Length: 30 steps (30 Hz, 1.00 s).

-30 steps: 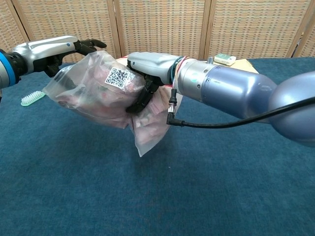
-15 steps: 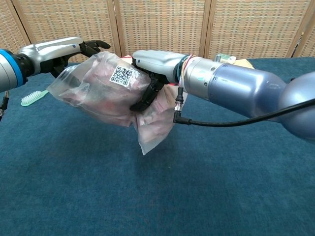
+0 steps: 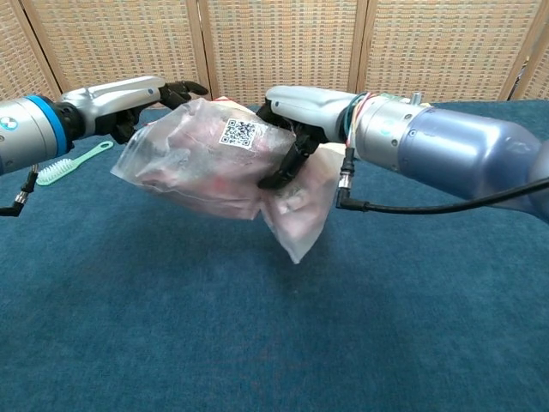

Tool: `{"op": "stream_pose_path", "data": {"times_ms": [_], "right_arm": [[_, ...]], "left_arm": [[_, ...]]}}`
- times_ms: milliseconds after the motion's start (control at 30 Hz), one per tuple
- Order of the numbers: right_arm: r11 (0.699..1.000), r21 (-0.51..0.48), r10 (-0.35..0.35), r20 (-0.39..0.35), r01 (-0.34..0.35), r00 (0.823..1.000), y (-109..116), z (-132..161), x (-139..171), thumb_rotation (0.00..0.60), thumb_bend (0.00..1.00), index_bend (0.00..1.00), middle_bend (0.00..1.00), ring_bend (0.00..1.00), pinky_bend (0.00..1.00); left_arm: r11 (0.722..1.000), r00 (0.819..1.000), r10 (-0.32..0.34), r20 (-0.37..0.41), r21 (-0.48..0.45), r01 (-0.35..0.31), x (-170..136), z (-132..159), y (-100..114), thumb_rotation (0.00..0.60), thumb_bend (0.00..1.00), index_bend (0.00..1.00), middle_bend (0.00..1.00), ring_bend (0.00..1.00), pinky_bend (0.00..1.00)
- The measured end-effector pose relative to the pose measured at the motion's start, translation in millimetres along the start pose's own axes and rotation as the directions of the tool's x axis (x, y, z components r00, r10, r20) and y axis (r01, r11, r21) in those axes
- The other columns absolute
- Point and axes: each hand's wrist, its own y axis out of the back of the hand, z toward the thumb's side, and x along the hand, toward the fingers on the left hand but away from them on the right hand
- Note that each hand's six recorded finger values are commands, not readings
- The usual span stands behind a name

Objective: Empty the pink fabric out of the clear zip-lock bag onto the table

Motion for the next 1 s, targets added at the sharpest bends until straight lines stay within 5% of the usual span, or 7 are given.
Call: {"op": "stream_pose_path", "data": {"times_ms": [267, 367, 433, 567, 700, 867, 1000], "right_arm": [[0.995, 0.066, -0.083, 0.107, 0.076, 0.991, 30, -53, 27, 0.600, 0.00, 0.07, 0.00, 0.00, 0.03], [0.990, 0.118, -0.093, 0.110, 0.080, 0.989, 38, -70, 43, 0.600, 0.00, 0.07, 0.06, 0.03, 0.03], [0.984, 0.157, -0.100, 0.092, 0.084, 0.991, 38, -76, 53, 0.600, 0.00, 0.07, 0.18, 0.14, 0.06], [0.959, 0.259, -0.123, 0.014, 0.116, 0.992, 36, -81, 72, 0.600, 0.00, 0.09, 0.53, 0.49, 0.39], [0.897, 0.404, -0.135, -0.134, 0.179, 0.982, 26, -86, 95, 0.600, 0.00, 0.19, 0.72, 0.68, 0.79], [0.798, 0.546, -0.064, -0.344, 0.255, 0.937, 4, -92, 121, 0.600, 0.02, 0.29, 0.81, 0.77, 0.98], [0.734, 0.610, 0.059, -0.493, 0.297, 0.868, -28, -86, 134, 0.600, 0.07, 0.33, 0.83, 0.79, 1.00]], "left_arm": [[1.000, 1.000, -0.027, 0.007, 0.001, 0.027, 26, 9, -20, 0.600, 0.57, 0.69, 0.00, 0.00, 0.00], [1.000, 1.000, -0.009, 0.009, -0.004, 0.009, 28, 11, -14, 0.600, 0.57, 0.69, 0.00, 0.00, 0.00], [1.000, 1.000, 0.002, 0.010, -0.004, -0.002, 29, 12, -9, 0.600, 0.57, 0.69, 0.00, 0.00, 0.00], [1.000, 1.000, 0.017, 0.007, -0.013, -0.017, 32, 14, 0, 0.600, 0.57, 0.69, 0.00, 0.00, 0.00], [1.000, 1.000, 0.020, 0.006, -0.012, -0.020, 34, 18, 4, 0.600, 0.57, 0.69, 0.00, 0.00, 0.00], [1.000, 1.000, 0.021, 0.012, -0.006, -0.021, 35, 23, 6, 0.600, 0.57, 0.69, 0.00, 0.00, 0.00], [1.000, 1.000, 0.026, 0.010, 0.000, -0.026, 35, 24, 9, 0.600, 0.57, 0.69, 0.00, 0.00, 0.00]]}}
